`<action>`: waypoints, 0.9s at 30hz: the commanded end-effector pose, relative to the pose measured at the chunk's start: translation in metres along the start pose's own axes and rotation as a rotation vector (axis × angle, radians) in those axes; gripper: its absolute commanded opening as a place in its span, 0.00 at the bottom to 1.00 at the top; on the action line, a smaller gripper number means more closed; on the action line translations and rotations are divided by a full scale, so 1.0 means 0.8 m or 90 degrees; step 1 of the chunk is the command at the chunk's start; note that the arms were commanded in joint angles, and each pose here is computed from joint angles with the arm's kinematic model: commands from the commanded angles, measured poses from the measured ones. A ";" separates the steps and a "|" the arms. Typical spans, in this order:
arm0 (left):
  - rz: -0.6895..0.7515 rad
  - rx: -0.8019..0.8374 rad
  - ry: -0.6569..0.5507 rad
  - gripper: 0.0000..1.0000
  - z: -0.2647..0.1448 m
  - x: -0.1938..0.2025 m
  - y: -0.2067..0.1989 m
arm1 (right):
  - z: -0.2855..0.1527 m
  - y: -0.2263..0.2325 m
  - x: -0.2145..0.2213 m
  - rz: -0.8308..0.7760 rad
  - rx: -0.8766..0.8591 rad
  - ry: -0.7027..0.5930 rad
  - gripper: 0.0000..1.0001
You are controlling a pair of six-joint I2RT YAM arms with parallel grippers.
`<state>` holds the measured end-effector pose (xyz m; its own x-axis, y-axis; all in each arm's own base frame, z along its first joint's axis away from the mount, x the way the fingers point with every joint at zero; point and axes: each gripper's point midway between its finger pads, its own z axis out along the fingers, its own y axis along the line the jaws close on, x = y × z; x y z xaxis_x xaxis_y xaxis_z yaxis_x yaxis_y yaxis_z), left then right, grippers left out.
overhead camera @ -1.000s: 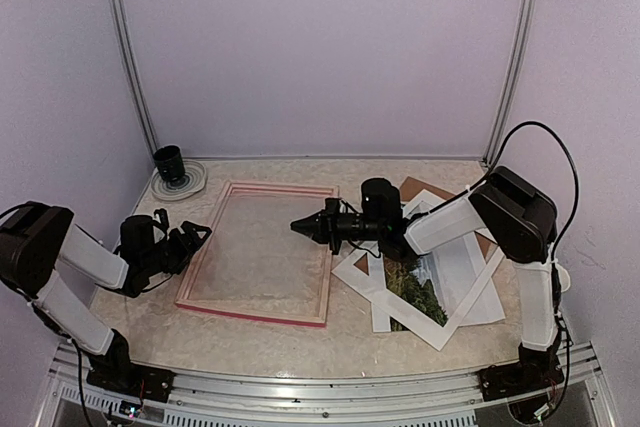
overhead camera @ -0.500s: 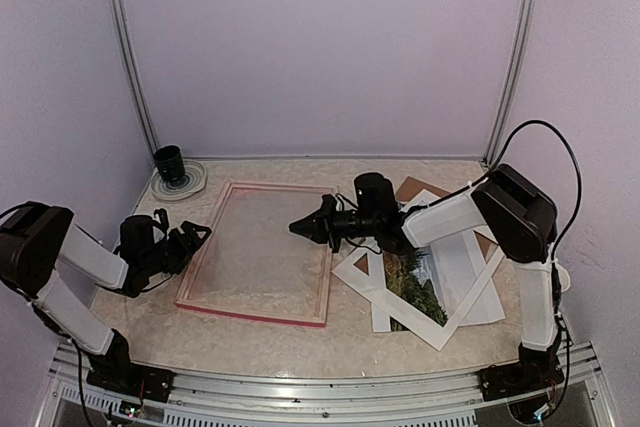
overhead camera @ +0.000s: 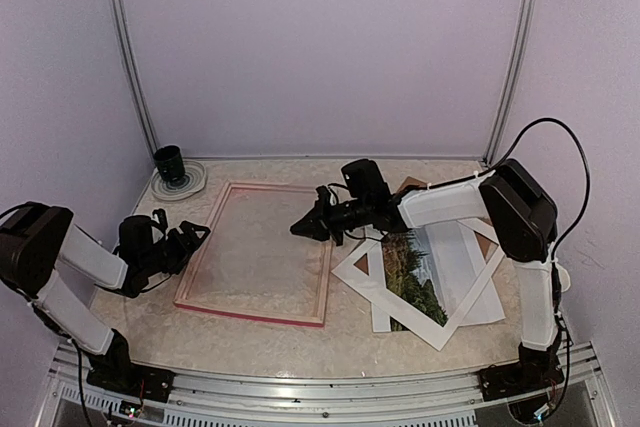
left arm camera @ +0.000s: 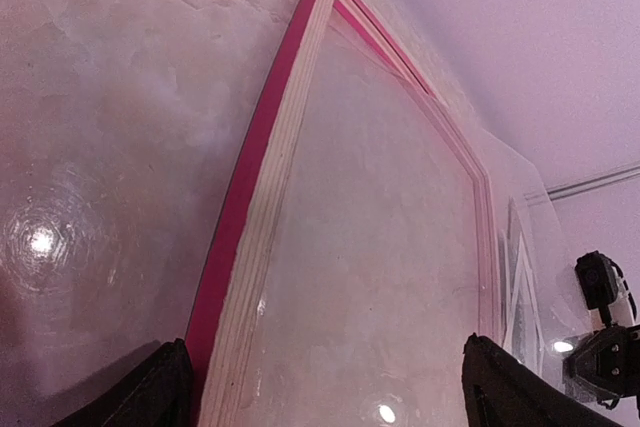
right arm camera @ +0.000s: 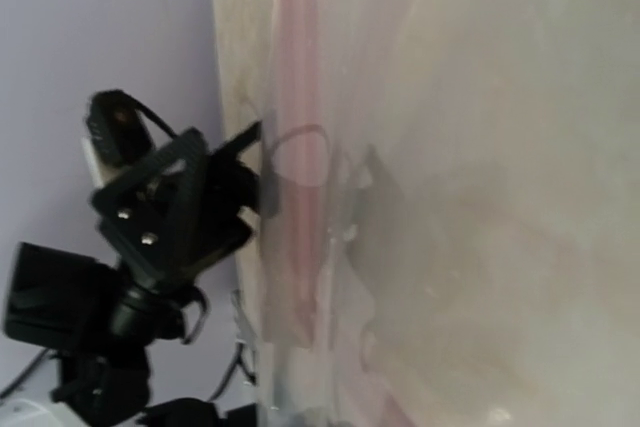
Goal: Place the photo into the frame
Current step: Place the glass panel at the frame body.
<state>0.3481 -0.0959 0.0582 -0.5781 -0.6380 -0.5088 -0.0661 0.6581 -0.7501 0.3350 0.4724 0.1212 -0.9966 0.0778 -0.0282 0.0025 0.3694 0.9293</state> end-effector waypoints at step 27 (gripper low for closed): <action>-0.019 0.069 0.029 0.92 0.005 0.015 -0.020 | -0.068 0.152 -0.035 -0.144 -0.180 0.015 0.00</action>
<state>0.3479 -0.1078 0.0595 -0.6024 -0.6463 -0.4684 -0.0320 0.6059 -0.7949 0.3577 0.4609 0.2024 -0.9864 0.0031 -0.1646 -0.1596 0.2273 0.9607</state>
